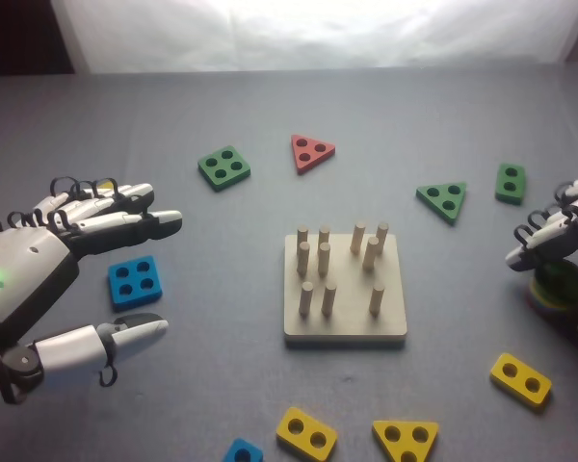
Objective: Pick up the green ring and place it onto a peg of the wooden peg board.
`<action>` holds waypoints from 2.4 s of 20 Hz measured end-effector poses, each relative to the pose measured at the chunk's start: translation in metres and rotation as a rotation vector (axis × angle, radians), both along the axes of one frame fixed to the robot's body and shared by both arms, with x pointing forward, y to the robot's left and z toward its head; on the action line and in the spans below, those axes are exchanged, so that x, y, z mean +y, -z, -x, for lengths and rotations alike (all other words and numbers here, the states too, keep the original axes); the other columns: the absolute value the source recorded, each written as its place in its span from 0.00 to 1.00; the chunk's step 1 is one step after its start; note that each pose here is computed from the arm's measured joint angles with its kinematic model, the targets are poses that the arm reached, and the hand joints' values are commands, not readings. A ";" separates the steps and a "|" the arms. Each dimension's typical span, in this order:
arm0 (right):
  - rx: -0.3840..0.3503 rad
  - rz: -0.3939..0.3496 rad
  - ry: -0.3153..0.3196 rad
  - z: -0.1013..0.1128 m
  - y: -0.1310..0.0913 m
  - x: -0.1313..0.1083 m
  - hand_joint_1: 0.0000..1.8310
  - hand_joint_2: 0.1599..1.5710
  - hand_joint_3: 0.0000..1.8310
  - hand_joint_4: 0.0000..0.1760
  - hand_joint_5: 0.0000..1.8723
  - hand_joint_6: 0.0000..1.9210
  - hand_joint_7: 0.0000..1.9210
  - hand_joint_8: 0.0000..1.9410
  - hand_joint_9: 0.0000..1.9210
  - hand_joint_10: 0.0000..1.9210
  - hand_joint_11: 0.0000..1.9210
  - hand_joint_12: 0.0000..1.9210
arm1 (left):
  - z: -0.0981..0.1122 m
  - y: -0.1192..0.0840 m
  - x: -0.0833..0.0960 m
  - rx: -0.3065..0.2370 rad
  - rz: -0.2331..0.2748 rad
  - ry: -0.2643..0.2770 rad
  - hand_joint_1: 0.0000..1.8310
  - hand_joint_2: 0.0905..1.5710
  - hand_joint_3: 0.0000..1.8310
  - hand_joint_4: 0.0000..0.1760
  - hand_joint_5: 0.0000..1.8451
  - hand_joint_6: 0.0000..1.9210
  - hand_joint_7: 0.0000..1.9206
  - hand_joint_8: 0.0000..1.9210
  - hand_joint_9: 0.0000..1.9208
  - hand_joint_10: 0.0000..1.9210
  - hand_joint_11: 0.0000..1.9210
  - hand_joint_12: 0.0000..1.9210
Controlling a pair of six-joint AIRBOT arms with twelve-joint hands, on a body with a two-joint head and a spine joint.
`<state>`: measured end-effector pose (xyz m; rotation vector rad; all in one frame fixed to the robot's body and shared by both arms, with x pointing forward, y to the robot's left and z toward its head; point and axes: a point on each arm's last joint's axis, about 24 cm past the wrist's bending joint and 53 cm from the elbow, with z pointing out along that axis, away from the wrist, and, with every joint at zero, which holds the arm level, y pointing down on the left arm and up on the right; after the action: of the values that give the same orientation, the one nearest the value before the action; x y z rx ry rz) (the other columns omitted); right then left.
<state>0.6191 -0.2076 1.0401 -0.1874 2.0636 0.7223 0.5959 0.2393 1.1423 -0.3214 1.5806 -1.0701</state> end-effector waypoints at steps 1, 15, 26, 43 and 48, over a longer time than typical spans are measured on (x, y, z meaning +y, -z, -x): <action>-0.001 0.000 0.004 -0.001 0.000 -0.001 0.64 0.57 0.00 0.00 0.50 0.00 0.47 0.01 0.42 0.45 0.38 0.77 | 0.000 0.000 0.000 0.000 0.000 0.000 0.46 0.70 0.00 0.19 0.27 0.00 0.13 0.00 0.12 0.00 0.00 0.30; -0.097 -0.100 0.020 -0.014 -0.035 0.014 0.70 0.61 0.00 0.00 0.72 0.05 0.59 0.49 0.54 0.70 0.50 0.88 | 0.000 0.001 0.001 0.005 0.000 -0.001 0.45 0.72 0.00 0.01 0.30 0.00 0.17 0.00 0.16 0.00 0.00 0.41; -0.197 -0.356 -0.209 0.007 -0.094 0.101 0.65 0.59 0.00 0.00 0.68 0.25 0.54 0.69 0.59 0.89 0.59 0.98 | 0.000 0.003 0.000 0.007 0.004 0.002 0.40 0.66 0.00 0.44 0.15 0.00 0.11 0.00 0.11 0.00 0.00 0.33; -0.143 -0.299 -0.349 0.026 -0.066 0.148 0.66 0.60 0.00 0.00 0.67 0.26 0.55 0.57 0.59 0.72 0.57 0.85 | 0.000 0.003 0.000 0.007 0.004 0.003 0.35 0.64 0.00 0.59 0.14 0.00 0.08 0.00 0.10 0.00 0.00 0.30; -0.138 -0.301 -0.355 0.026 -0.062 0.153 0.66 0.60 0.00 0.00 0.68 0.24 0.53 0.63 0.58 0.87 0.60 0.96 | 0.000 0.003 0.000 0.007 0.005 0.003 0.35 0.64 0.00 0.62 0.13 0.00 0.08 0.00 0.10 0.00 0.00 0.34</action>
<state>0.5928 -0.0545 1.1023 -0.4263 1.7831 1.1915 0.5956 0.2388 1.1395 -0.3263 1.5854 -1.0760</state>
